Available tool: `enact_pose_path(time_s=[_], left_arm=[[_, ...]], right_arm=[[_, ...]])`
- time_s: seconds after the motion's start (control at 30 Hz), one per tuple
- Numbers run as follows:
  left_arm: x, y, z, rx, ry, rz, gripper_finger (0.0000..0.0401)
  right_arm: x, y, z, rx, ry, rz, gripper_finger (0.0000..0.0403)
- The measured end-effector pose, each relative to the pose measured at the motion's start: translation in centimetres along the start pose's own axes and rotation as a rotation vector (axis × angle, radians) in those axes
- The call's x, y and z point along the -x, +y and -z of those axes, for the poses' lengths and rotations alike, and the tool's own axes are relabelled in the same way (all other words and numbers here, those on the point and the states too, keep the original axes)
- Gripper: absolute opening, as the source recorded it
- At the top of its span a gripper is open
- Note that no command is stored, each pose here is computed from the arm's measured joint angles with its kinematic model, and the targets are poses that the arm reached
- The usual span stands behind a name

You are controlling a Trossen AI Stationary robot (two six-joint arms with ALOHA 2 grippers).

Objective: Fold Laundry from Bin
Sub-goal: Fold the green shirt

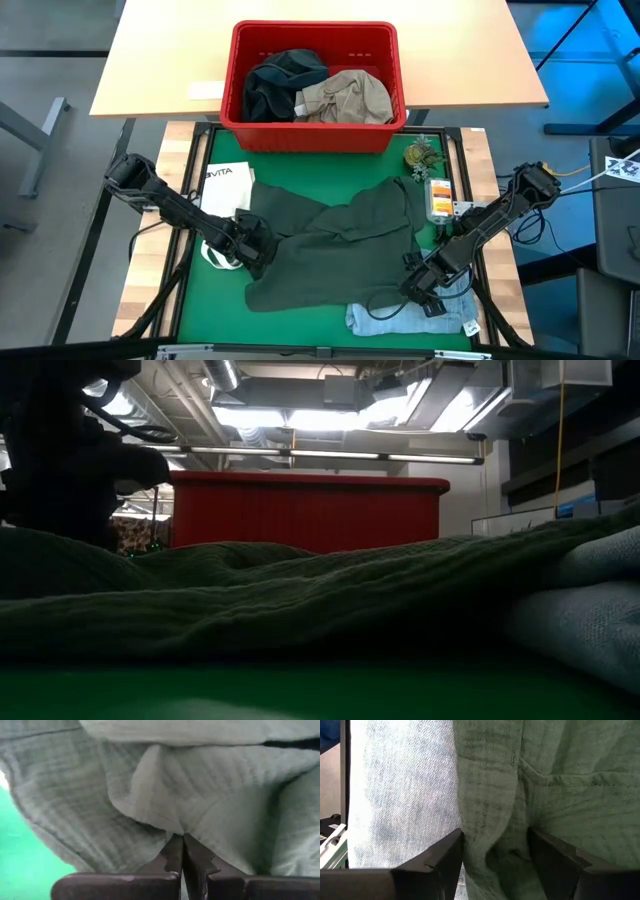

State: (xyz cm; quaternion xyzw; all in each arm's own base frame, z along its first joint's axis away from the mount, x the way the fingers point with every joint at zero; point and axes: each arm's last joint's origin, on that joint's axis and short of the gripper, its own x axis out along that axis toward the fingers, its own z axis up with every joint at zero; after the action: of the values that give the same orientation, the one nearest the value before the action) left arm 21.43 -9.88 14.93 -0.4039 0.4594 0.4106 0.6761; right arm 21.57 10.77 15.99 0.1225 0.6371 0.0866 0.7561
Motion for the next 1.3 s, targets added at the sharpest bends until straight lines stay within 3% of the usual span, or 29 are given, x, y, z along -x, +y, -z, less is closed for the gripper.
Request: enact_pose_path(time_s=[0.23, 0.53, 0.8, 0.9, 1.03, 1.3], left_arm=[[2.1, 0.3, -0.6, -0.039, -0.017, -0.123, 0.0], [3.7, 0.9, -0.9, -0.065, -0.012, -0.189, 0.0], [4.4, 3.1, -1.2, -0.114, 0.018, -0.426, 0.0], [4.6, 3.5, -1.3, -0.131, 0.024, -0.467, 0.0], [4.4, 3.0, -0.9, -0.146, 0.112, -0.423, 0.0], [4.1, 1.1, 0.7, -0.286, 0.38, -0.19, 0.0]], right_arm=[[0.0, 0.0, 0.0, 0.0, 0.0, 0.0, 0.022], [0.0, 0.0, 0.0, 0.0, 0.0, 0.0, 0.022], [0.0, 0.0, 0.0, 0.0, 0.0, 0.0, 0.022], [0.0, 0.0, 0.0, 0.0, 0.0, 0.0, 0.022], [0.0, 0.0, 0.0, 0.0, 0.0, 0.0, 0.022], [0.0, 0.0, 0.0, 0.0, 0.001, 0.0, 0.0221]])
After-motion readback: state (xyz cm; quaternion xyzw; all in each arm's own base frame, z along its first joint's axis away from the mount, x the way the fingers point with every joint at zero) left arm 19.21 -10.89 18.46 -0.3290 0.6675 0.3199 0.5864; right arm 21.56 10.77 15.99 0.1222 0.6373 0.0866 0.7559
